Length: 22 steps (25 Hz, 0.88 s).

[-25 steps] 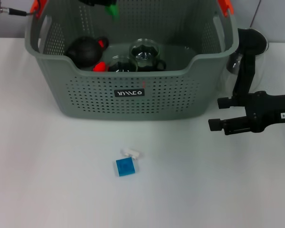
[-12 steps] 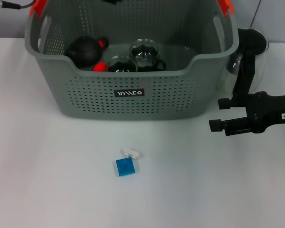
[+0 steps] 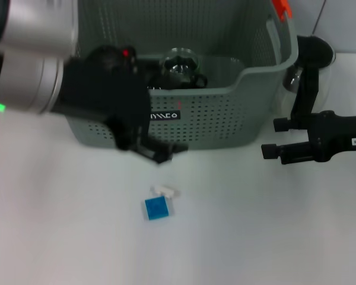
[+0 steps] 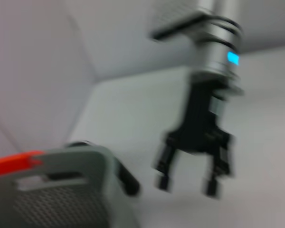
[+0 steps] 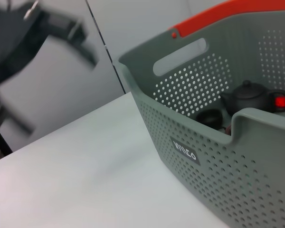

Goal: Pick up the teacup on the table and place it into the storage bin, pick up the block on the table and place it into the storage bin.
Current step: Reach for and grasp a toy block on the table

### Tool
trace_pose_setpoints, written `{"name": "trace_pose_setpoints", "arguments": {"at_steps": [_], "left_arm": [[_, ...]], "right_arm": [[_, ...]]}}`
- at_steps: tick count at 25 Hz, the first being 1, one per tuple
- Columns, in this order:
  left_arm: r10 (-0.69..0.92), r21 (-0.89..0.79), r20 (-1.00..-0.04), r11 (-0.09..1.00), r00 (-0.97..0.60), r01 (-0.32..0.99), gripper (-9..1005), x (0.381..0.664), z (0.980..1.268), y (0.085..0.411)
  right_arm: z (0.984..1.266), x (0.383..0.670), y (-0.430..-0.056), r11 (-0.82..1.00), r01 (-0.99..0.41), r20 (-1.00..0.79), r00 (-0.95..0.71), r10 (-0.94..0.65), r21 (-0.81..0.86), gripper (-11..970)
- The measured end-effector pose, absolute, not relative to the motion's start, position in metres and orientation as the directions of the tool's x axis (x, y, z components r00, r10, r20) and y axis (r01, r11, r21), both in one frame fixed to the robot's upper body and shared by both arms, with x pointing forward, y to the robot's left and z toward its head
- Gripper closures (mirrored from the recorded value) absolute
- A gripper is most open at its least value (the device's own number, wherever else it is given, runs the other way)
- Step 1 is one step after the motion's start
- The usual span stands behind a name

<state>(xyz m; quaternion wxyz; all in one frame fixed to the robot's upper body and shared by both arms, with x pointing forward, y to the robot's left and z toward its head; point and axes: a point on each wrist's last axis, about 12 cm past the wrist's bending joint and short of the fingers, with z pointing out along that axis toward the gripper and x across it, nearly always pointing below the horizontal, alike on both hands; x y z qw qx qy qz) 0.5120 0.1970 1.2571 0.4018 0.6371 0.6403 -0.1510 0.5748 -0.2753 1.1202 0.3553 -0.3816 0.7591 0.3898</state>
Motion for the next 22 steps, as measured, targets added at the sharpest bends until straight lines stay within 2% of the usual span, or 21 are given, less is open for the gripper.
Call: {"name": "trace_pose_setpoints", "arguments": {"at_steps": [3,8,12,13,17,22], "left_arm": [[0.736,0.305,-0.661,0.086,0.146,0.948,47,0.500,1.248,0.195],[0.825,0.234,-0.558,0.060,0.084,0.970,52,0.498,1.229,0.186],[0.911,0.197,-0.411,0.099,-0.010,0.975,56,0.507,1.204,0.167],[0.911,0.197,-0.411,0.099,-0.010,0.975,57,0.507,1.204,0.167],[0.955,0.203,-0.290,0.131,-0.068,0.970,62,0.519,1.182,0.151],[0.978,0.187,-0.191,0.118,-0.081,0.975,67,0.524,1.161,0.134]], "right_arm": [[1.121,0.576,-0.275,0.406,-0.855,-0.837,-0.458,-0.299,0.322,14],[1.123,0.577,-0.274,0.411,-0.852,-0.840,-0.460,-0.289,0.325,14],[1.124,0.578,-0.276,0.418,-0.848,-0.844,-0.460,-0.277,0.325,15],[1.124,0.578,-0.276,0.418,-0.848,-0.844,-0.460,-0.276,0.325,15],[1.124,0.579,-0.275,0.420,-0.848,-0.845,-0.459,-0.274,0.324,15],[1.124,0.579,-0.275,0.420,-0.848,-0.846,-0.458,-0.273,0.324,15]]}}
